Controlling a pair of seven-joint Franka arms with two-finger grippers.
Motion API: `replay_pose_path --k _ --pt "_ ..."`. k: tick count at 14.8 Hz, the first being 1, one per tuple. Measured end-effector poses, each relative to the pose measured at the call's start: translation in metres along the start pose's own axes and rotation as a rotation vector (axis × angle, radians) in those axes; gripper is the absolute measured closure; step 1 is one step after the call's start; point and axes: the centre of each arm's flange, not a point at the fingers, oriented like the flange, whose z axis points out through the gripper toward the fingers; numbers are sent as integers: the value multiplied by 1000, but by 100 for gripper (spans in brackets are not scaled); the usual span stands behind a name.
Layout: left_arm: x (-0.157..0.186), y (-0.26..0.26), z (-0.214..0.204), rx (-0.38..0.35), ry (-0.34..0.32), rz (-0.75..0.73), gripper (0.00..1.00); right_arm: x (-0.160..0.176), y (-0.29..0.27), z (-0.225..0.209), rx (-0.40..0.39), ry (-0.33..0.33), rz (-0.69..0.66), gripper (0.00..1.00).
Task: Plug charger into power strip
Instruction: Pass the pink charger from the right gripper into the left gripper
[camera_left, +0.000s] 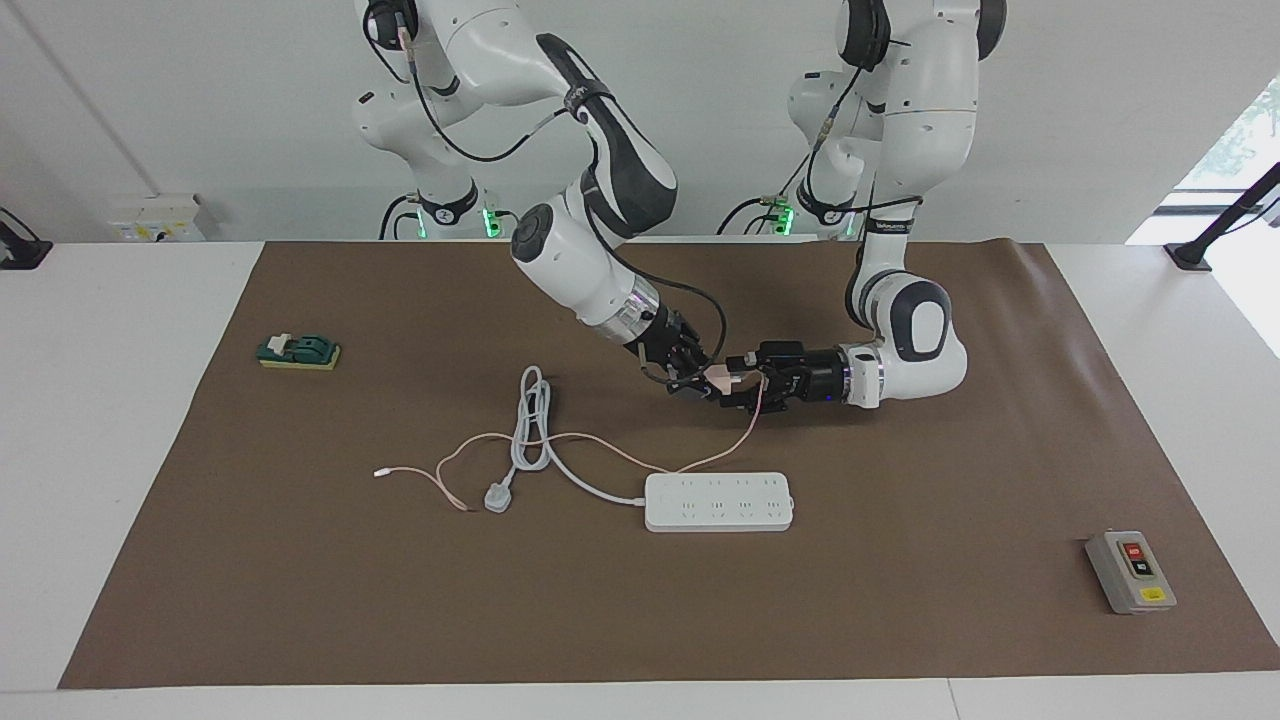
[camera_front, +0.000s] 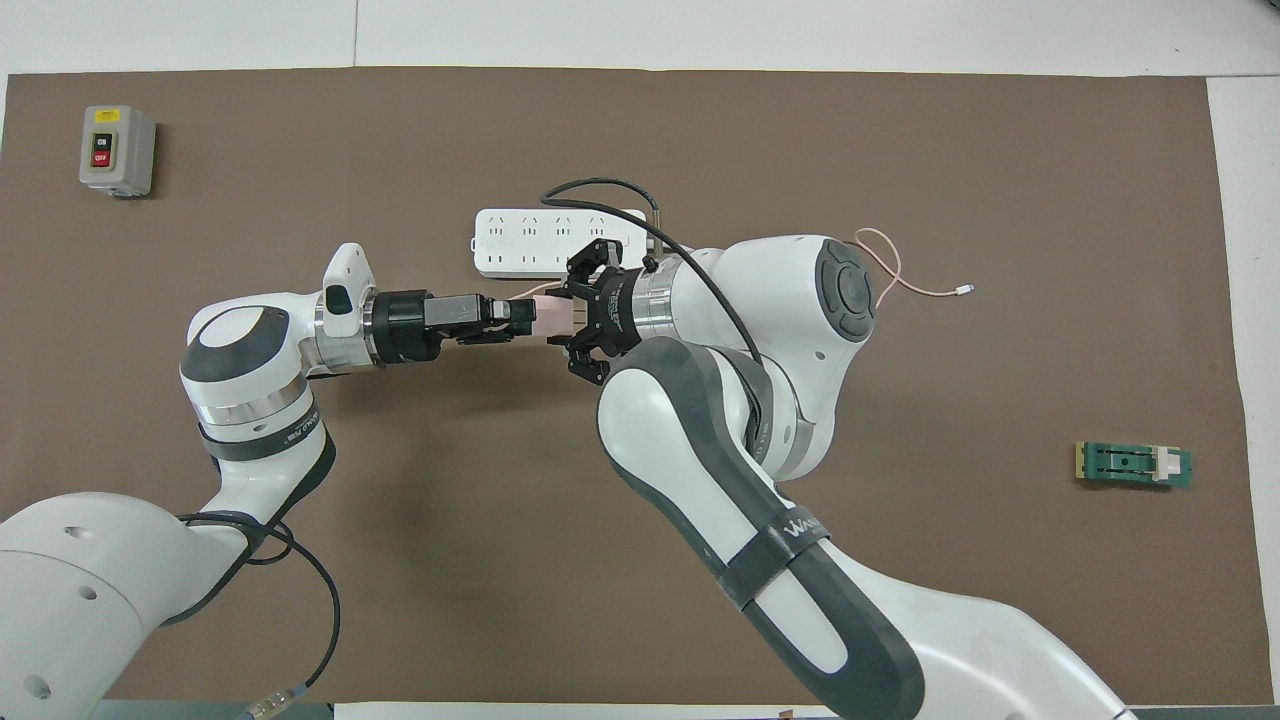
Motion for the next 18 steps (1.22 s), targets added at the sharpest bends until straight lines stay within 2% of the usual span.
replay_pose_path --k 1,2,3,4,7,9,17,18 --pt "0 0 0 0 0 1 0 0 0 0 1 0 0 52" --pt "0 0 0 0 0 2 6 0 0 0 3 0 0 52" --pt "0 0 0 0 0 2 6 0 -1 0 8 1 1 52" --pt "0 0 -1 0 1 3 13 1 -1 0 9 2 1 52" --pt "1 0 -4 2 6 20 49 4 -1 3 6 6 4 52" --pt "1 0 -5 3 6 53 68 5 0 6 4 7 18 52" --pt "3 -2 -6 11 9 70 68 6 -1 8 9 10 22 52" --pt "4 -2 -8 22 18 72 68 7 -1 8 10 10 22 45"
